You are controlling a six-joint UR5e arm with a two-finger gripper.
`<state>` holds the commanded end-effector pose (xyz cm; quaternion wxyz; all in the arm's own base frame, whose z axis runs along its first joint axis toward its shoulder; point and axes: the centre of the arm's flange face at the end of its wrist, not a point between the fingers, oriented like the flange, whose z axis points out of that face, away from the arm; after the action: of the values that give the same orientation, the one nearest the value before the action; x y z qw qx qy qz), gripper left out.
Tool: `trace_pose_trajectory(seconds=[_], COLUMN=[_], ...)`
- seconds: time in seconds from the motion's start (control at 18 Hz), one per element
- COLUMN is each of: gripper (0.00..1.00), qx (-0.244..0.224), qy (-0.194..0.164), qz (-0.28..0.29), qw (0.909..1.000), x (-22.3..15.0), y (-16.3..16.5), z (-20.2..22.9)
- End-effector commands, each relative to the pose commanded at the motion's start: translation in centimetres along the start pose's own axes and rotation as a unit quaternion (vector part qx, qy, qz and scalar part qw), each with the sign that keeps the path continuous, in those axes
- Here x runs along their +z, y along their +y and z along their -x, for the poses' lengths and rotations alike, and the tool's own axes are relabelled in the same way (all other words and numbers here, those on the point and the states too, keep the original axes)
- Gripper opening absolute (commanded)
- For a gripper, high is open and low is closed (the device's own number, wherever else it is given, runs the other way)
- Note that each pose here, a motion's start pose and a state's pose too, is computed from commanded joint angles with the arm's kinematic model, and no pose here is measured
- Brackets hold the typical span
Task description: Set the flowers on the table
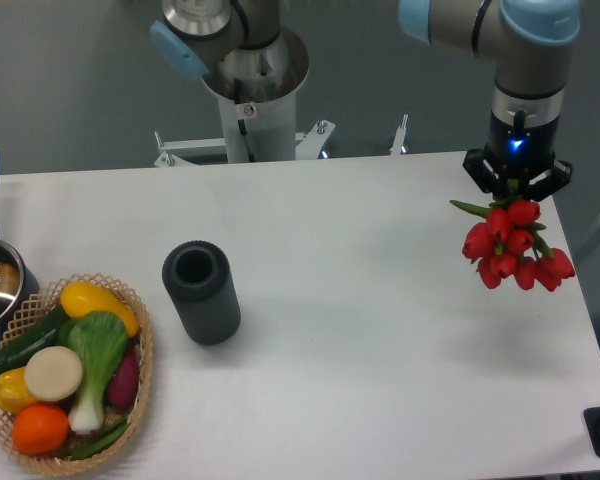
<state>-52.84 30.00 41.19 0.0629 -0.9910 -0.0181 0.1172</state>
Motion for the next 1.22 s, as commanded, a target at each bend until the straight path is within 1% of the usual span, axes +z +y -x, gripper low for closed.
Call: trace_pose_trajectory(seconds=[0.22, 0.39, 0.56, 0.61, 0.78, 0.94, 1.0, 1.11, 1.22], gripper=[0.06, 0.06, 0.06, 0.06, 0.15, 0.2, 0.28, 0.4, 0.55], qx=[0.001, 0.005, 0.026, 0.037, 0.042, 0.06, 0.063, 0.079, 0.086], qy=[0.008, 0.023, 0.038, 0.048, 0.07, 0.079, 0.082, 0.087, 0.092], qz=[0.0, 0.0, 0.003, 0.005, 0.01, 0.009, 0.01, 0.009, 0.01], qw=[1.0, 0.9997, 0.9989, 0.9982, 0.9966, 0.9951, 0.9946, 0.993, 0.992], x=[0.4, 1.9, 3.3, 4.4, 6.9, 8.4, 9.1, 9.5, 10.0], y=[-0.4, -0.7, -3.0, -4.1, -6.8, -8.7, -9.0, -10.5, -11.0], z=[-0.6, -2.2, -4.3, -5.3, -8.0, -10.4, -10.8, -12.2, -12.9])
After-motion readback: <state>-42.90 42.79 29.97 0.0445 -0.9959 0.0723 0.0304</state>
